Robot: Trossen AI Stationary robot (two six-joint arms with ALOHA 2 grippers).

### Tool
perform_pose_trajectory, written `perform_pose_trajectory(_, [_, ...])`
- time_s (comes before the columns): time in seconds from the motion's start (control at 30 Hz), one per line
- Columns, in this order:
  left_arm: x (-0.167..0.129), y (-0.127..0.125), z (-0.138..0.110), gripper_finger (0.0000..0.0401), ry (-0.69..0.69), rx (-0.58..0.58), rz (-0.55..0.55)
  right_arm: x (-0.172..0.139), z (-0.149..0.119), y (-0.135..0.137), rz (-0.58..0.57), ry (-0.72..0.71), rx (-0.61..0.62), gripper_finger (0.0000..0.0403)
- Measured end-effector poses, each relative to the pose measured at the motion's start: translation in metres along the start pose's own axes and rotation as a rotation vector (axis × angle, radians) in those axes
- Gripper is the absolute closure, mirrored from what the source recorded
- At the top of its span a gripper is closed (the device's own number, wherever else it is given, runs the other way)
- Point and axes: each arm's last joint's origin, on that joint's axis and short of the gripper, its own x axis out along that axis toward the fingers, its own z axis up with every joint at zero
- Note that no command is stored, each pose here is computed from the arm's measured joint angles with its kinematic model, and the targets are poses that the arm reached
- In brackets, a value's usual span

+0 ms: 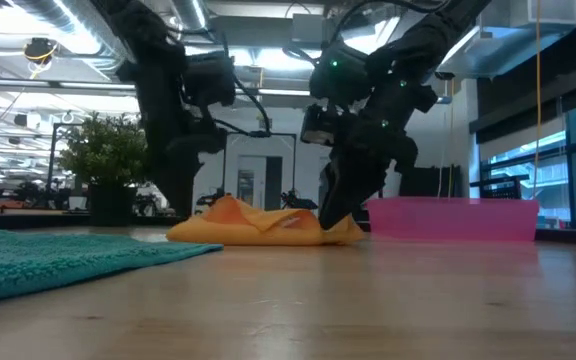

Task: Roll microfiber towels into tight, uniform cylinder then place into a basket
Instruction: Fold the orange microfiber towel

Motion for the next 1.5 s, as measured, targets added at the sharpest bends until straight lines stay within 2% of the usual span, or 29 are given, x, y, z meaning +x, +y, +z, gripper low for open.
perform_pose_trajectory(0.23, [-0.030,0.001,0.005,0.0374,-0.017,-0.097,-0.138,-0.017,0.003,-0.001,-0.014,-0.006,0.031,0.0281])
perform_pose_trajectory(0.43, [-0.023,-0.005,0.007,0.0374,0.002,-0.169,-0.195,-0.032,0.009,0.001,-0.025,-0.050,0.051,0.0281])
perform_pose_trajectory(0.63, [-0.010,-0.008,0.009,0.0374,0.022,-0.235,-0.196,-0.047,0.014,0.004,-0.029,-0.097,0.067,0.0281])
perform_pose_trajectory(1.0, [-0.014,-0.013,0.010,0.0371,0.006,-0.221,-0.255,-0.081,0.023,0.010,-0.053,-0.194,0.046,0.0281])
perform_pose_trajectory(1.33, [-0.014,-0.010,0.011,0.0317,-0.020,-0.224,-0.210,-0.096,0.026,0.011,-0.106,-0.237,0.043,0.0281])
perform_pose_trajectory(1.5, [-0.011,0.002,0.017,0.0301,-0.022,-0.296,-0.193,-0.096,0.026,0.011,-0.110,-0.236,0.045,0.0281])
